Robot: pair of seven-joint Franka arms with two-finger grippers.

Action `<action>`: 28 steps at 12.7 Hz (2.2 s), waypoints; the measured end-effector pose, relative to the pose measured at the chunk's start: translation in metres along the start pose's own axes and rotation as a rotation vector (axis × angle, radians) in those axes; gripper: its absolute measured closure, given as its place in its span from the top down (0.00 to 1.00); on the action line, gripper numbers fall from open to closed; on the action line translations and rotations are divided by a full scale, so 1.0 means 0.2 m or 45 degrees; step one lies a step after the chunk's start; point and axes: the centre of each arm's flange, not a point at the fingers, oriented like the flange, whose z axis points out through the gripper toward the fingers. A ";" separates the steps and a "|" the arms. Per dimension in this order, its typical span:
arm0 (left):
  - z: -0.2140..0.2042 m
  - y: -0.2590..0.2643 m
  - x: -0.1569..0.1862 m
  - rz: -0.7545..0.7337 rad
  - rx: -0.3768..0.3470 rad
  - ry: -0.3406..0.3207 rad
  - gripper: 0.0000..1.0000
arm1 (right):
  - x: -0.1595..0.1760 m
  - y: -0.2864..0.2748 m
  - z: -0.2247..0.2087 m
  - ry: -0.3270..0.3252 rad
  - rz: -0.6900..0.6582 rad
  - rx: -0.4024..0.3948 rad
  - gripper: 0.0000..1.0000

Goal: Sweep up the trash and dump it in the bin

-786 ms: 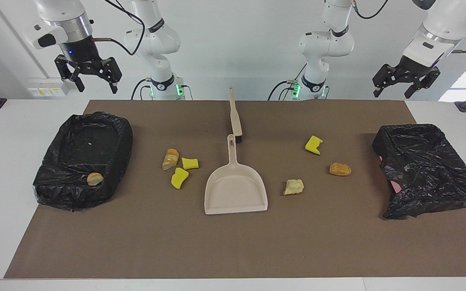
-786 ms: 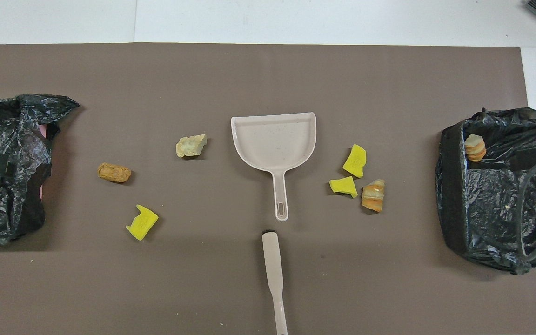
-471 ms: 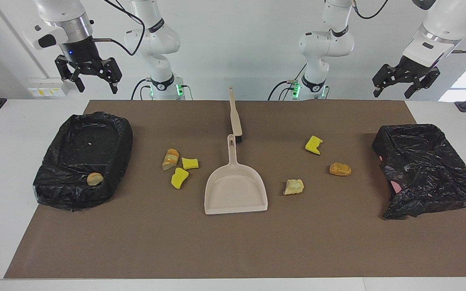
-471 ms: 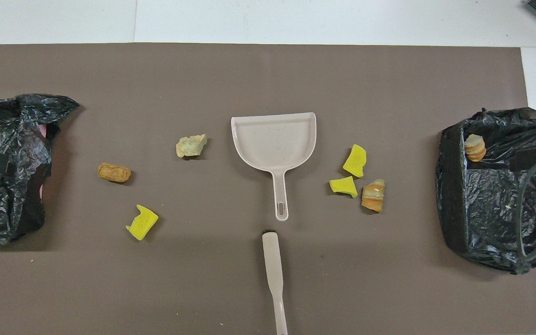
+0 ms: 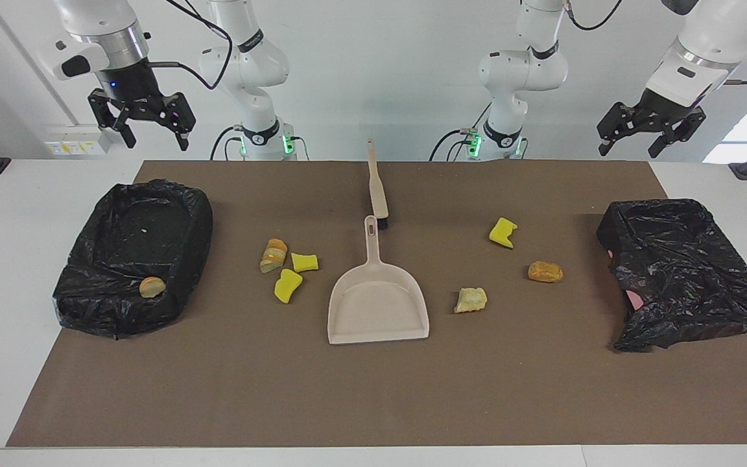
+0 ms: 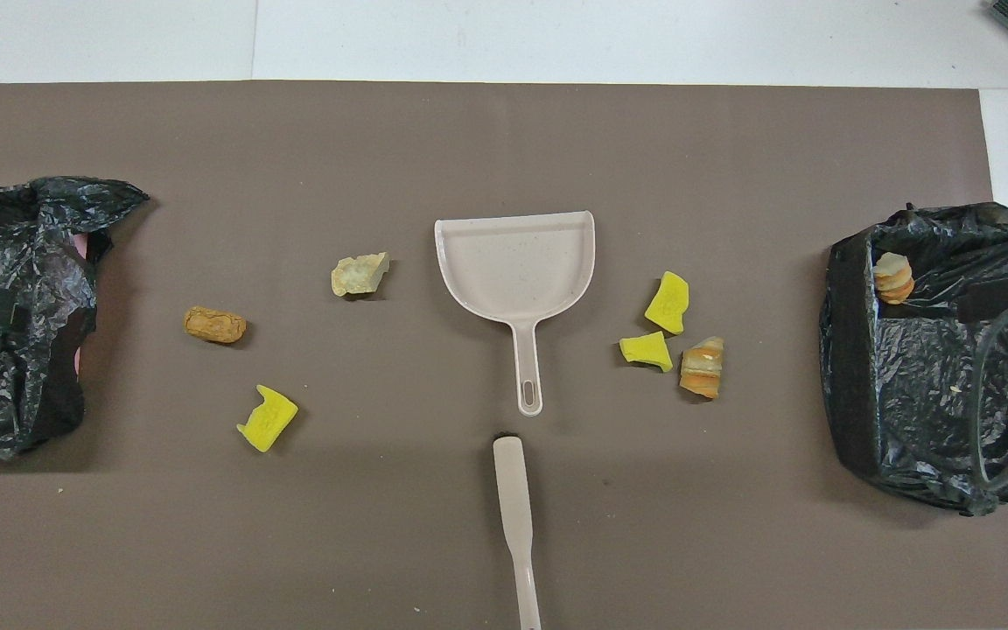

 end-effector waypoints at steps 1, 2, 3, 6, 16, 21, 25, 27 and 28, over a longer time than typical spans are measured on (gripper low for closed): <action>0.00 0.00 0.00 0.000 0.000 0.000 1.00 | 0.00 0.00 0.00 0.000 0.000 0.000 1.00; 0.00 0.00 0.00 0.001 0.000 0.000 1.00 | 0.00 0.00 0.00 0.000 0.000 0.000 1.00; 0.00 0.00 0.00 0.001 0.000 0.000 1.00 | 0.00 0.00 0.00 0.000 0.000 0.000 1.00; 0.00 0.00 0.00 0.002 0.000 0.000 1.00 | -0.01 0.01 -0.02 0.009 0.005 0.000 1.00; 0.02 0.04 -0.01 0.018 -0.003 -0.028 1.00 | -0.02 0.01 0.03 -0.016 0.002 0.000 1.00; 0.06 0.14 -0.02 0.065 -0.047 -0.052 1.00 | -0.02 0.00 0.06 -0.036 -0.002 -0.001 1.00; 0.20 0.50 -0.04 0.235 -0.066 -0.118 1.00 | 0.03 -0.11 0.14 -0.012 -0.046 0.006 1.00; 0.34 0.77 -0.09 0.352 -0.055 -0.137 1.00 | 0.10 -0.29 0.27 -0.016 -0.052 0.009 1.00; 0.41 0.88 -0.14 0.388 -0.051 -0.145 1.00 | 0.14 -0.38 0.34 -0.020 -0.038 0.010 1.00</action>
